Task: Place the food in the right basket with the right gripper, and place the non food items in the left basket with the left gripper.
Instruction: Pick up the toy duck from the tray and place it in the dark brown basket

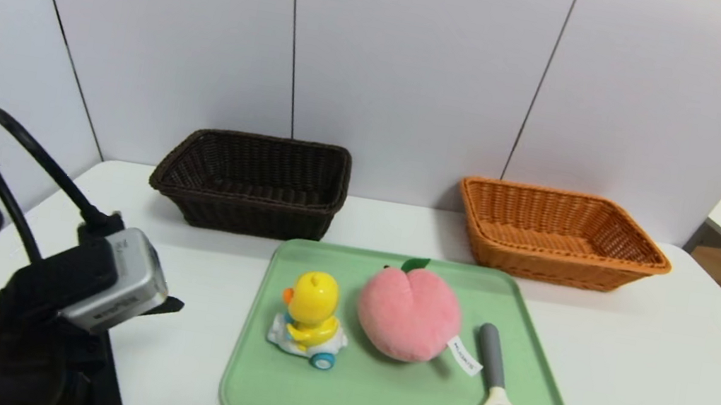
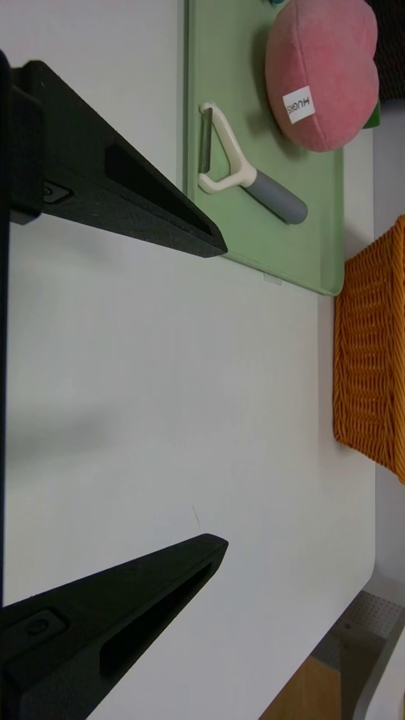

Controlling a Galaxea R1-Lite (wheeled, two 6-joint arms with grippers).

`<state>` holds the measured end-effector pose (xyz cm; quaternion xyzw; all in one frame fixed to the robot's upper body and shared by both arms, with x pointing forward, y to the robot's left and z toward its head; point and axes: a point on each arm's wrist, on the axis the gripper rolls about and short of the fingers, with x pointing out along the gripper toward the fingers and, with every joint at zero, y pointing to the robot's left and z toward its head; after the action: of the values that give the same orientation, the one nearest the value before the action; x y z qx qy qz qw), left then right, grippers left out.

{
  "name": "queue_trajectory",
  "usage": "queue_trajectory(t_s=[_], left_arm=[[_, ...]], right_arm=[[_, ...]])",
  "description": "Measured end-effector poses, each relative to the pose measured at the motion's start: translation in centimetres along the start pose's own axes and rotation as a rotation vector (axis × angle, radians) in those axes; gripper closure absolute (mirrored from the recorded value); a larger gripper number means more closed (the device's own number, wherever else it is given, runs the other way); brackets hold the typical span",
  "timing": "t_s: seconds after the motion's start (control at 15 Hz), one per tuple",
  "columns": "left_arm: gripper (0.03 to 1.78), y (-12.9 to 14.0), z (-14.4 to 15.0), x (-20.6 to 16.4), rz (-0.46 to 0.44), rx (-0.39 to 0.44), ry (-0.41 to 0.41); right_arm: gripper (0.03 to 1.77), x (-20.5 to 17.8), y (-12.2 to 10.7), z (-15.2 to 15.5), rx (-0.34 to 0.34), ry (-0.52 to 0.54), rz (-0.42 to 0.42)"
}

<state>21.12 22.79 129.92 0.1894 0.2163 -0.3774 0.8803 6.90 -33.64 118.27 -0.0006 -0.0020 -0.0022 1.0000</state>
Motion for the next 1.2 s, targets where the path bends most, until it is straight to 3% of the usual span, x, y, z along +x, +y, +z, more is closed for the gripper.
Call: queue_trajectory(t_s=[0.27,0.53,0.8,1.2], left_arm=[[0.12,-1.1,0.9,3.0,-0.042,-0.033,-0.015],[0.12,-1.0,1.8,5.6,0.074,-0.122,-0.095],[0.12,-1.1,2.3,7.5,0.099,-0.213,-0.166],[0.12,-4.5,1.4,9.1,0.191,-0.332,-0.146]], right_arm=[[0.10,0.0,0.0,0.0,0.000,0.000,0.000],[0.10,0.0,0.0,0.0,0.000,0.000,0.000],[0.10,0.0,0.0,0.0,0.000,0.000,0.000],[0.10,0.0,0.0,0.0,0.000,0.000,0.000]])
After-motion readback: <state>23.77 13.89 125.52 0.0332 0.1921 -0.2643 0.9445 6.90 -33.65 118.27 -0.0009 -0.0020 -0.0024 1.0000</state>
